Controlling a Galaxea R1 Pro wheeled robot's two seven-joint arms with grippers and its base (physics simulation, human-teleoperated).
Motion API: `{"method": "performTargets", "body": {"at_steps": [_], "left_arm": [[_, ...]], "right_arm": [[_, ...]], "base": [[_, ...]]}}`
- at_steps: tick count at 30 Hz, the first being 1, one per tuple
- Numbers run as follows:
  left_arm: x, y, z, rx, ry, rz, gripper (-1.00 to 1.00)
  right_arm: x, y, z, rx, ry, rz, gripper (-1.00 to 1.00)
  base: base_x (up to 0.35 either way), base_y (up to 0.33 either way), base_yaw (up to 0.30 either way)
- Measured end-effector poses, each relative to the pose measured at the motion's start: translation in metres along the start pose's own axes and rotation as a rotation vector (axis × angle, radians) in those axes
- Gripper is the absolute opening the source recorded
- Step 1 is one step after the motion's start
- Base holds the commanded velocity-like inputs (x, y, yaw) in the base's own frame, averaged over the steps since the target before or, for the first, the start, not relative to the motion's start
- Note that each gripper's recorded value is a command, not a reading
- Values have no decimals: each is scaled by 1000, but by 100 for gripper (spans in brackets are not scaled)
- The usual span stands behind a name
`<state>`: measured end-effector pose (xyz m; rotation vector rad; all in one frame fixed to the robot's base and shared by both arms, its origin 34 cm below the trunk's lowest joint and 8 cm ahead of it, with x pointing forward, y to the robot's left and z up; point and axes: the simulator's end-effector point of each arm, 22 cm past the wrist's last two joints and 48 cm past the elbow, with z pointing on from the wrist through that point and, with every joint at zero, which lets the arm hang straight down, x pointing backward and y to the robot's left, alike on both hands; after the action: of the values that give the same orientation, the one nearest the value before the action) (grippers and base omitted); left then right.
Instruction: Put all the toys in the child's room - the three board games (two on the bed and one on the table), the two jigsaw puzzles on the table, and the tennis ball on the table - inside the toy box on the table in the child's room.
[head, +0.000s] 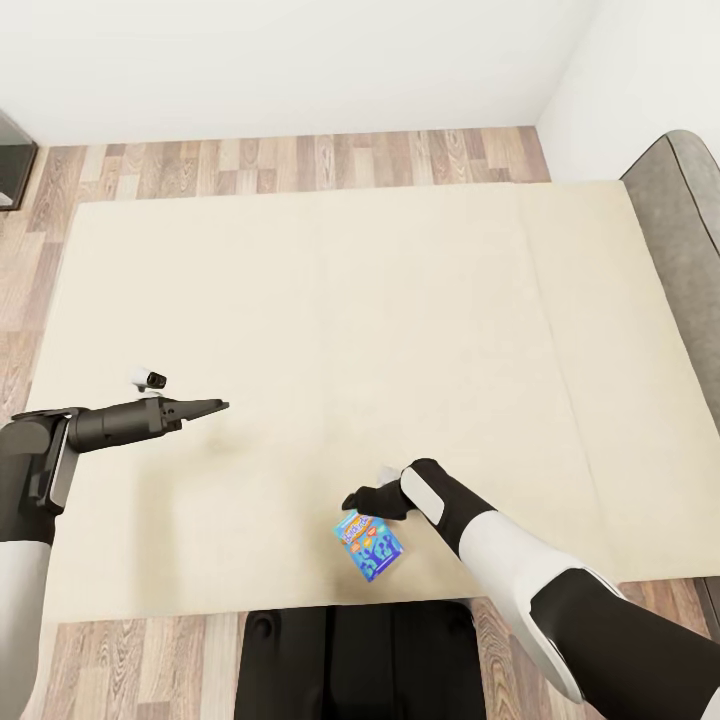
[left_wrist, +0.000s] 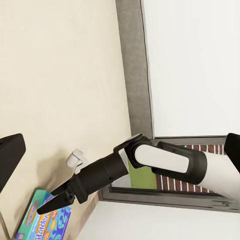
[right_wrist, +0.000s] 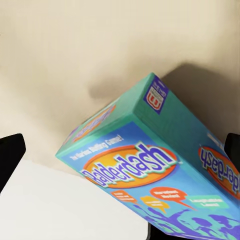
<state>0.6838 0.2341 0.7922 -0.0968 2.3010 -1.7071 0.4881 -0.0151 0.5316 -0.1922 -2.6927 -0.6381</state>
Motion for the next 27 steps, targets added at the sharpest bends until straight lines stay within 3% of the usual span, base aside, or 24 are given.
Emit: {"method": "performTargets", "body": {"at_steps": [27], "left_arm": [[0,0,0,0,0,-1,100]], "right_arm": [[5,-1,1,1,13,2,100]], "base": [[0,17,0]]}}
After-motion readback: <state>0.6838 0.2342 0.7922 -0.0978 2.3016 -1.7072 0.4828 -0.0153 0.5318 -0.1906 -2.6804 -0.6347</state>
